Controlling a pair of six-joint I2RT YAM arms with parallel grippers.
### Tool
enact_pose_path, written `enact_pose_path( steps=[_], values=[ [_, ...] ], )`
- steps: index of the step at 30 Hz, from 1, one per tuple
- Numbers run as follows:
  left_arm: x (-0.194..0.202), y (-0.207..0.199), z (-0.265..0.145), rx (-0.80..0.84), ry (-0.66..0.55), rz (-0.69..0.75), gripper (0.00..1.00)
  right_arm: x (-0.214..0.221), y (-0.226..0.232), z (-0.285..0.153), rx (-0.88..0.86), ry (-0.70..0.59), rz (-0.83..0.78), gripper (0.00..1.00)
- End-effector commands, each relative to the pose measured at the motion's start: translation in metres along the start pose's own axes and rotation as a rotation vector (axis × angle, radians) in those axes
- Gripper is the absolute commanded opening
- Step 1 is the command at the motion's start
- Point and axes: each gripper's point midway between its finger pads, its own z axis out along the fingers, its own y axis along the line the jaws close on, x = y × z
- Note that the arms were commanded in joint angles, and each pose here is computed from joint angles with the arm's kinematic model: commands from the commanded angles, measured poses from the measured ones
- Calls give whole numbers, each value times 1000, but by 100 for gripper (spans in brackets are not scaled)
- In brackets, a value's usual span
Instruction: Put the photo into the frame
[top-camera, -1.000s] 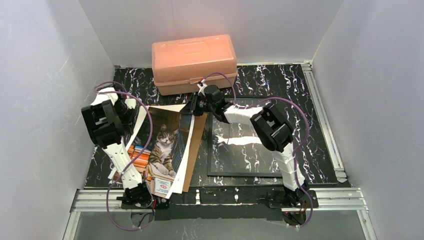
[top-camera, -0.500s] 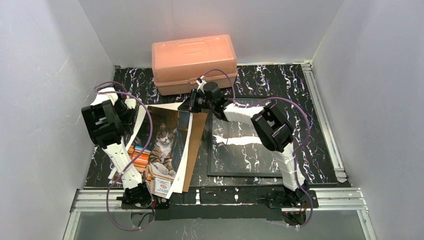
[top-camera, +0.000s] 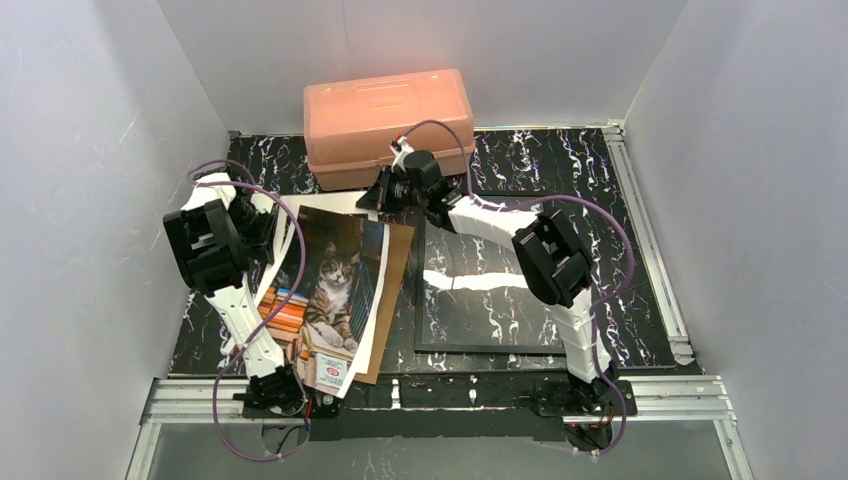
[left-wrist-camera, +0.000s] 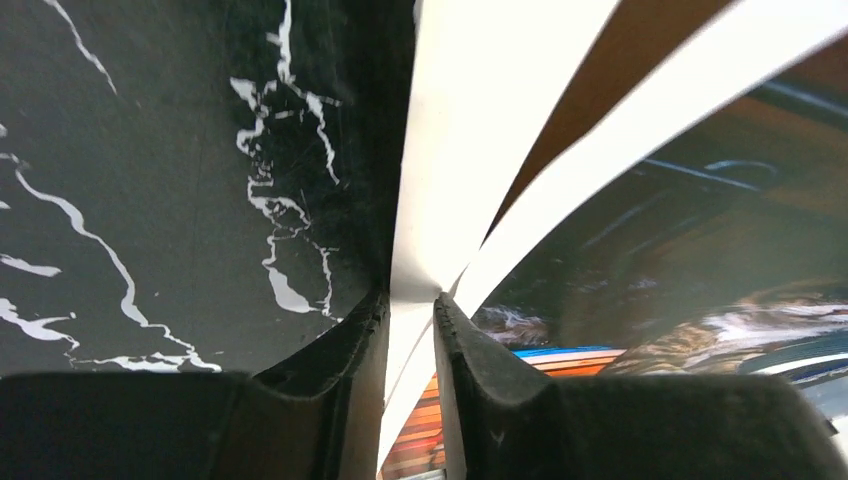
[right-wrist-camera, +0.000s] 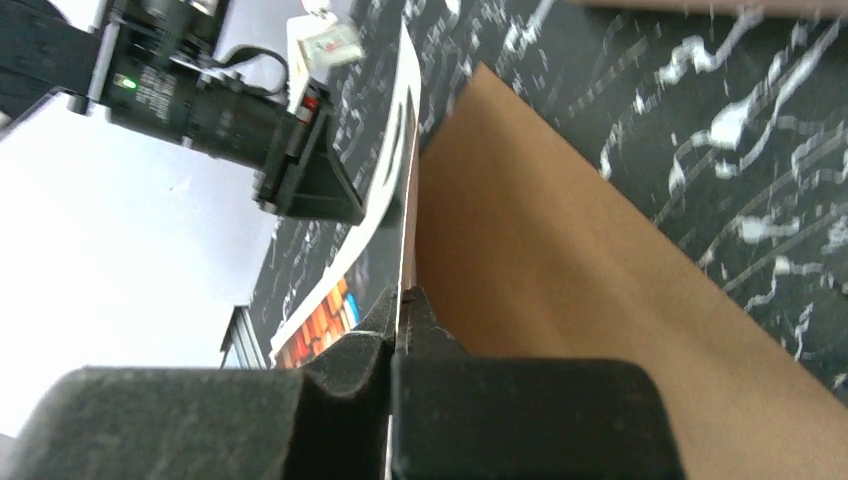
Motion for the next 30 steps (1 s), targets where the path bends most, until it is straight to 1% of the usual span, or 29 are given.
enact_pose_path(
  steps=[1, 5, 7, 11, 15, 19, 22, 25, 30],
  values=[
    [-21, -17, -14, 73, -83, -1, 24, -80, 90, -37, -114, -184, -198, 1],
    [-22, -19, -25, 69, -98, 1, 28, -92, 112, -45, -138, -211, -243, 1],
    [-22, -21, -30, 76, -106, -1, 29, -93, 121, -46, -149, -204, -266, 1],
    [-24, -23, -47, 110, -140, -26, 35, -92, 137, -49, -153, -205, -329, 1],
    [-29, -26, -71, 164, -192, -43, 36, -95, 148, -54, -131, -214, -396, 1],
    [-27, -36, -86, 208, -219, -3, 37, -101, 169, -65, -116, -259, -485, 1],
    [-25, -41, -89, 235, -232, 8, 37, -110, 188, -74, -101, -297, -544, 1],
    [-25, -46, -90, 257, -238, 0, 37, -120, 195, -83, -63, -324, -576, 1],
    [-17, -42, -75, 247, -198, -2, 34, -143, 205, -106, -6, -393, -657, 1]
  ],
)
